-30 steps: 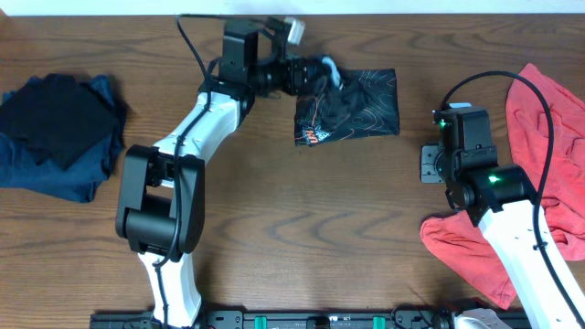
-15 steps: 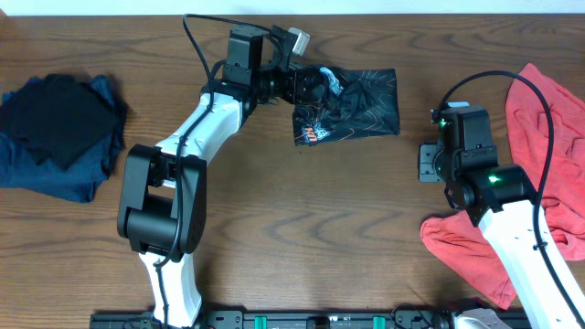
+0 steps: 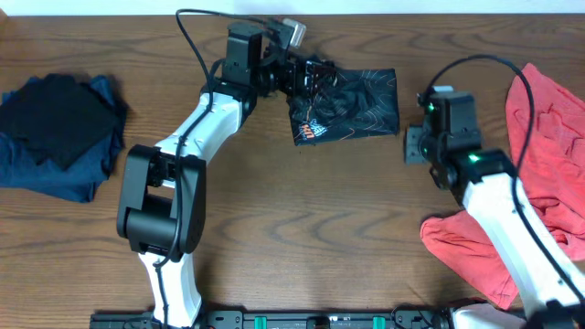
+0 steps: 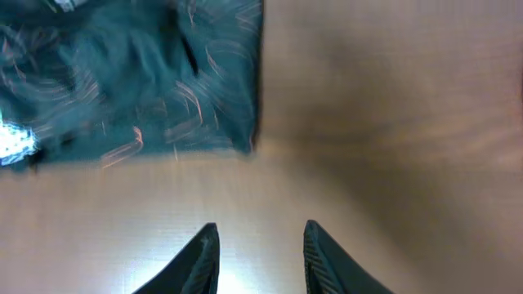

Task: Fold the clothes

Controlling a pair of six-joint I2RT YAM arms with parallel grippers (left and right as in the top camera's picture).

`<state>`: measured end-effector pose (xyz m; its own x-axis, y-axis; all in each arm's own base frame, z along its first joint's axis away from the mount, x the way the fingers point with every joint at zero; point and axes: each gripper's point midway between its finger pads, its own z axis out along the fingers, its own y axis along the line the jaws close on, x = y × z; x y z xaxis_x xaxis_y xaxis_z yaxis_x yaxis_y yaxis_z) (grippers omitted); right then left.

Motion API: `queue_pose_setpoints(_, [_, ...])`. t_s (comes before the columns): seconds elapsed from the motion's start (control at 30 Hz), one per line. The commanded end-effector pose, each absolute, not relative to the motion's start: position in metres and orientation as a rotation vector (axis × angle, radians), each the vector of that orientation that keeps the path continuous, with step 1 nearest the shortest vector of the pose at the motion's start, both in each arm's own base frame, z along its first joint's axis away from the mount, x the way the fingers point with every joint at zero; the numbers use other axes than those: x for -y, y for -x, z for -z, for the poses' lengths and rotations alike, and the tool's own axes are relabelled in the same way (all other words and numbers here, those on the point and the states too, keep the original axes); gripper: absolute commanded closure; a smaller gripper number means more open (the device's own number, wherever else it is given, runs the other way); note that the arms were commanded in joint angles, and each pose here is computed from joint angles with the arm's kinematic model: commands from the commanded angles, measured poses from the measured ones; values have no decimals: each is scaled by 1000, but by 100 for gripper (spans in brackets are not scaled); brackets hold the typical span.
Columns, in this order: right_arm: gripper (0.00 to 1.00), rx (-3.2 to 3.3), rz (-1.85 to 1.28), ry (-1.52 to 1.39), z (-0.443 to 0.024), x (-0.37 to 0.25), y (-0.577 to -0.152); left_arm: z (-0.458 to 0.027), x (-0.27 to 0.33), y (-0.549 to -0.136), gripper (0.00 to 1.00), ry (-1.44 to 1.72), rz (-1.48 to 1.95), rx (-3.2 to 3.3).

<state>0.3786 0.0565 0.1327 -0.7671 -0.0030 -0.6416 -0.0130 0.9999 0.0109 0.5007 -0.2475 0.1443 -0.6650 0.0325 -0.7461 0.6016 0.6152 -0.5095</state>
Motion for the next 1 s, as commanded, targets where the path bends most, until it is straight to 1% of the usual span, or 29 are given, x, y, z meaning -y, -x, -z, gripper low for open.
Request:
queue_pose_setpoints(0.0, [66, -2417, -41, 12, -118, -62, -402, -134, 231, -492, 2, -425, 1088, -2216])
queue_pose_setpoints(0.07, [59, -2370, -69, 19, -108, -69, -424, -119, 222, -481, 2, -370, 1101, -2321])
queue_pose_setpoints(0.13, [56, -2344, -96, 32, -93, -76, -441, -108, 214, -472, 2, -344, 1103, -2395])
queue_pose_setpoints(0.3, [55, -2321, -120, 33, -42, -84, -470, -94, 201, -458, 2, -304, 1105, -2493])
queue_pose_setpoints(0.4, [53, -2301, -110, 23, -21, -83, -481, -94, 204, -457, 2, -359, 1093, -2477])
queue_pose_setpoints(0.47, [49, -2295, -112, 4, -13, -81, -485, -95, 208, -456, 2, -422, 1073, -2452])
queue_pose_setpoints(0.6, [45, -2329, -138, -21, 1, -79, -482, -87, 213, -459, 2, -437, 996, -2464])
queue_pose_setpoints(0.67, [46, -2349, -191, 2, 6, -87, -479, -79, 213, -461, 2, -434, 942, -2486])
queue_pose_setpoints(0.77, [51, -2408, -253, 33, 19, -97, -468, -71, 216, -460, 2, -440, 910, -2506])
queue_pose_setpoints(0.8, [56, -2436, -249, 34, 23, -97, -462, -70, 218, -459, 2, -443, 913, -2509])
queue_pose_setpoints(0.87, [72, -2501, -206, 22, 34, -91, -451, -69, 219, -458, 2, -446, 913, -2509])
queue_pose_setpoints(0.93, [80, -2575, -129, 2, 45, -80, -437, -70, 219, -459, 2, -448, 912, -2504])
queue_pose_setpoints(0.97, [81, -2609, -101, -6, 50, -75, -430, -70, 219, -460, 2, -449, 912, -2500])
